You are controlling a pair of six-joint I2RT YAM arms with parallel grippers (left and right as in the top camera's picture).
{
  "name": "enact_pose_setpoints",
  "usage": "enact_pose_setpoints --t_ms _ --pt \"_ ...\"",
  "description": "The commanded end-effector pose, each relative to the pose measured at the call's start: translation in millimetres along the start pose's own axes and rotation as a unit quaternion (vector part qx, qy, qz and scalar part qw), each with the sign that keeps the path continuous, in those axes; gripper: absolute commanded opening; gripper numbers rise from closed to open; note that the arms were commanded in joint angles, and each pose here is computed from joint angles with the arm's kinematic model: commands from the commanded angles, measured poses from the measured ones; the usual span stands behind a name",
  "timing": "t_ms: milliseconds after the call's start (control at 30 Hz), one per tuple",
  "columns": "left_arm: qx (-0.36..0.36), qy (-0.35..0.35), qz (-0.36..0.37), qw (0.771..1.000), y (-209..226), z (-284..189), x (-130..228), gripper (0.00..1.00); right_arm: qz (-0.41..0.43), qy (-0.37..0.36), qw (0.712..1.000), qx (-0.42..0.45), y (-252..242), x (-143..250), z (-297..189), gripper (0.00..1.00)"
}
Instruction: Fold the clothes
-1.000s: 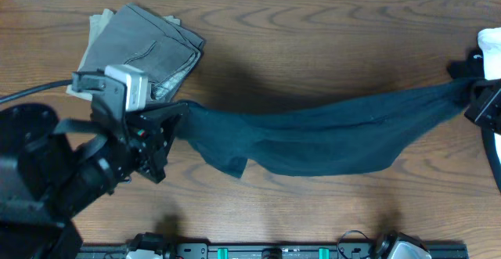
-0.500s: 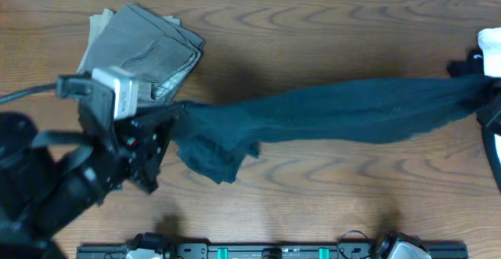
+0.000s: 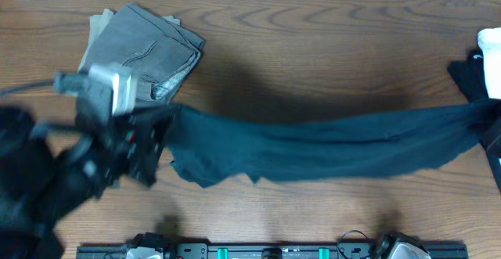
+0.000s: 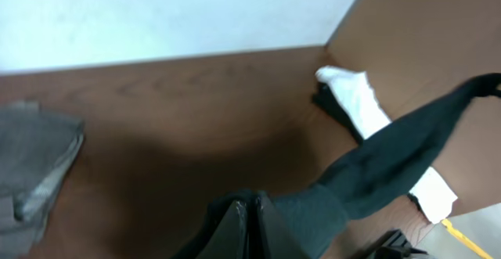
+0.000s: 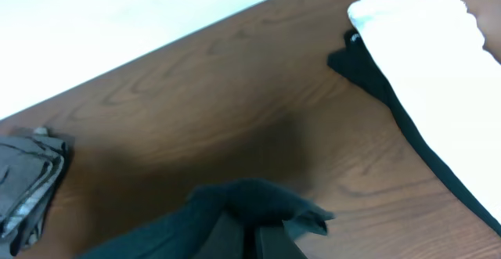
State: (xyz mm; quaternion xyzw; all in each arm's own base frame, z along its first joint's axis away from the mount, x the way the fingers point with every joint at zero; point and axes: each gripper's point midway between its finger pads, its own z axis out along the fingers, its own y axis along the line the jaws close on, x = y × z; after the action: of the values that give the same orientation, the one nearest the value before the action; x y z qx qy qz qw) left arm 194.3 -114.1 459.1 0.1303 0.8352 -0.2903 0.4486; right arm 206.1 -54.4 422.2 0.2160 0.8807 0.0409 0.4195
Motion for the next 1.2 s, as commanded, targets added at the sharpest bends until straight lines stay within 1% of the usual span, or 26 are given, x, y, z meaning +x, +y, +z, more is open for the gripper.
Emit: enact_pose_setpoints --t_ms 0,133,267,400,500,567,600,633,667,700,733,767,867,1000,1133,1167 --pt "-0.021 0.045 -0.019 0.999 27 38 -3 0.06 -0.007 0.017 1.000 0.019 -9 -6 16 0.01" --pt "-0.027 0.093 -0.044 0.994 58 91 -6 0.06 0.002 0.061 0.998 0.027 -19 -9 57 0.01" --pt "-0.031 0.137 -0.060 0.988 98 160 -4 0.06 0.018 0.116 0.993 0.026 -29 -9 122 0.01" --pt "-0.032 0.183 -0.063 0.981 138 249 16 0.06 0.017 0.168 0.986 0.006 -29 -2 209 0.03" --pt "-0.028 0.202 -0.060 0.977 163 313 38 0.09 0.020 0.196 0.980 -0.004 -26 8 269 0.08" --pt "-0.040 0.206 -0.054 0.976 186 355 55 0.11 0.016 0.202 0.979 -0.010 -22 13 318 0.17" --pt "-0.041 0.202 -0.051 0.977 196 374 61 0.17 0.015 0.196 0.980 -0.013 -21 12 339 0.22" --pt "-0.040 0.193 -0.047 0.979 207 394 66 0.36 0.024 0.183 0.983 -0.020 -19 10 366 0.38" --pt "-0.040 0.185 -0.049 0.981 215 408 70 0.50 0.030 0.176 0.983 -0.034 -15 9 383 0.53" --pt "-0.045 0.175 -0.066 0.981 225 416 70 0.55 0.032 0.174 0.983 -0.057 -9 9 395 0.75" --pt "-0.050 0.166 -0.084 0.981 231 418 68 0.58 0.038 0.176 0.980 -0.084 -3 9 401 0.83" --pt "-0.055 0.159 -0.097 0.981 238 415 64 0.60 0.038 0.176 0.979 -0.099 -3 8 403 0.86" --pt "-0.068 0.153 -0.109 0.980 245 393 51 0.65 0.047 0.176 0.979 -0.087 -22 4 393 0.90" --pt "-0.084 0.174 -0.114 0.975 241 343 42 0.66 0.057 0.193 0.977 -0.074 -45 4 359 0.89" --pt "-0.082 0.185 -0.102 0.974 218 305 33 0.68 0.044 0.198 0.977 -0.067 -50 2 322 0.84" --pt "-0.081 0.188 -0.100 0.974 211 300 32 0.68 0.045 0.200 0.977 -0.065 -49 3 315 0.80"
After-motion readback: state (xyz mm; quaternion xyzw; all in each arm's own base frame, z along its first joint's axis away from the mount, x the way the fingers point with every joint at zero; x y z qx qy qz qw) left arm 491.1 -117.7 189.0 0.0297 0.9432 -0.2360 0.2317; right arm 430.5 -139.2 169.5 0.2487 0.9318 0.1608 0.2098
